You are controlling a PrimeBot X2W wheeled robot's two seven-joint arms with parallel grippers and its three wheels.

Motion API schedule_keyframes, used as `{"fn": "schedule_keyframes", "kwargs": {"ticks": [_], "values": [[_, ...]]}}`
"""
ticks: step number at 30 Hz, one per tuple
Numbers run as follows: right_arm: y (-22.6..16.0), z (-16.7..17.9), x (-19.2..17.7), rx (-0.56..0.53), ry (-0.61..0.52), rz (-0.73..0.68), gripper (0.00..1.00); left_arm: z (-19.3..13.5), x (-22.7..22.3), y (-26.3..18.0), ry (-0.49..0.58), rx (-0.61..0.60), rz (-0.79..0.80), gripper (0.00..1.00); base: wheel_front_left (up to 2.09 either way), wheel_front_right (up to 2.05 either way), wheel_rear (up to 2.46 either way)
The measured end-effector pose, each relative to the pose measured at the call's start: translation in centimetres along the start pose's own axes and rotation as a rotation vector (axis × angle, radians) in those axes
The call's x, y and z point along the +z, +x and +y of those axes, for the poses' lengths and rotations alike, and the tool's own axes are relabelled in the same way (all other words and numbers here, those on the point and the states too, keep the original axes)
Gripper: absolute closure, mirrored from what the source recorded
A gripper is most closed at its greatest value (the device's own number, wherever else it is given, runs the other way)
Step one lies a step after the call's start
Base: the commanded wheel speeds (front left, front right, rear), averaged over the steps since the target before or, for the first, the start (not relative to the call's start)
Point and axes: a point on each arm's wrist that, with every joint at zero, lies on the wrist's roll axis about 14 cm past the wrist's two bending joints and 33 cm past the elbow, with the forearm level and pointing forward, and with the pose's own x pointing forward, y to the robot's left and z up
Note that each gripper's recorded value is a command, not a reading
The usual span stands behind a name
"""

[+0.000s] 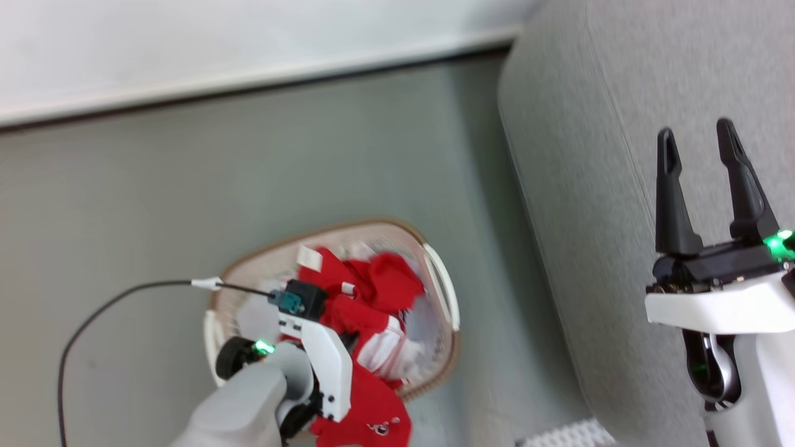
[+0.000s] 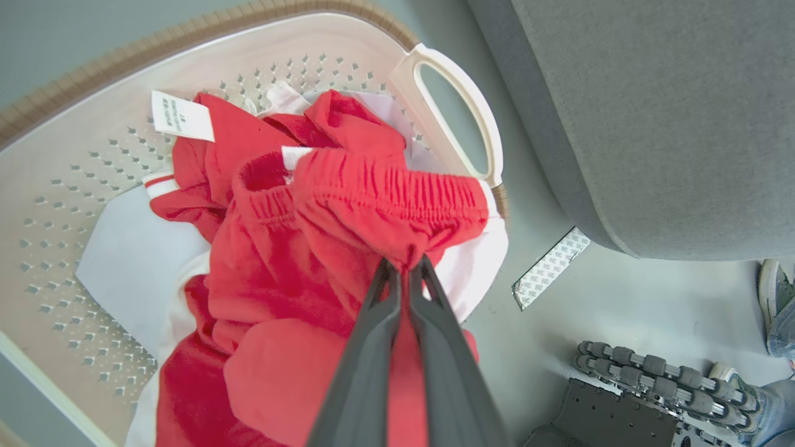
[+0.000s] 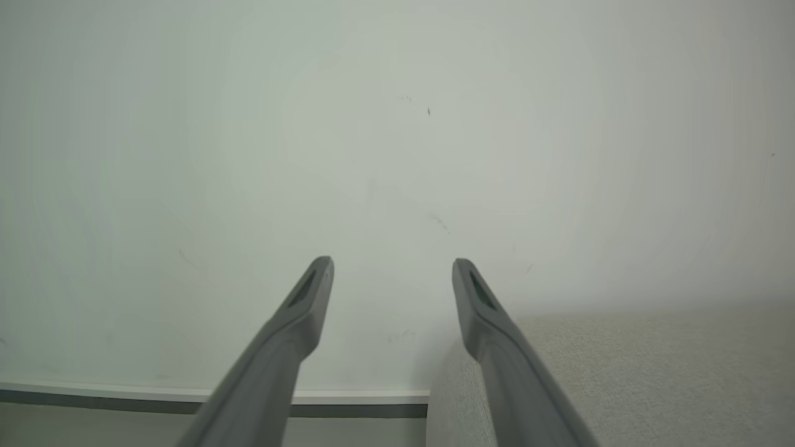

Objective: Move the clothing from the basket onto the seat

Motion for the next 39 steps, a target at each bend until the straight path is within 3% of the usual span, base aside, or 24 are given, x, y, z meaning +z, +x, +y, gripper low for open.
{"fn": "schedule_keyframes", "kwargs": {"ticks": [11, 20, 31, 39], "values": [[-2.4, 1.8, 4.6, 0.057, 0.037, -0.087, 0.0, -2.8, 5.3, -6.8, 0.005, 0.022, -0.288, 1.0, 0.0, 0.0, 0.0], [-4.8, 3.8, 6.8, 0.117, 0.082, -0.128, 0.0, -4.5, 10.6, -13.1, 0.078, 0.034, -0.553, 1.0, 0.0, 0.0, 0.0], [-7.2, 7.5, 6.4, 0.198, 0.156, -0.103, 0.0, -9.0, 19.3, -22.8, 0.216, 0.038, -0.945, 1.0, 0.0, 0.0, 0.0], [-8.0, 9.4, 6.0, 0.25, 0.181, -0.085, 0.0, -11.6, 22.6, -27.6, 0.297, 0.026, -1.096, 1.0, 0.0, 0.0, 0.0]]}}
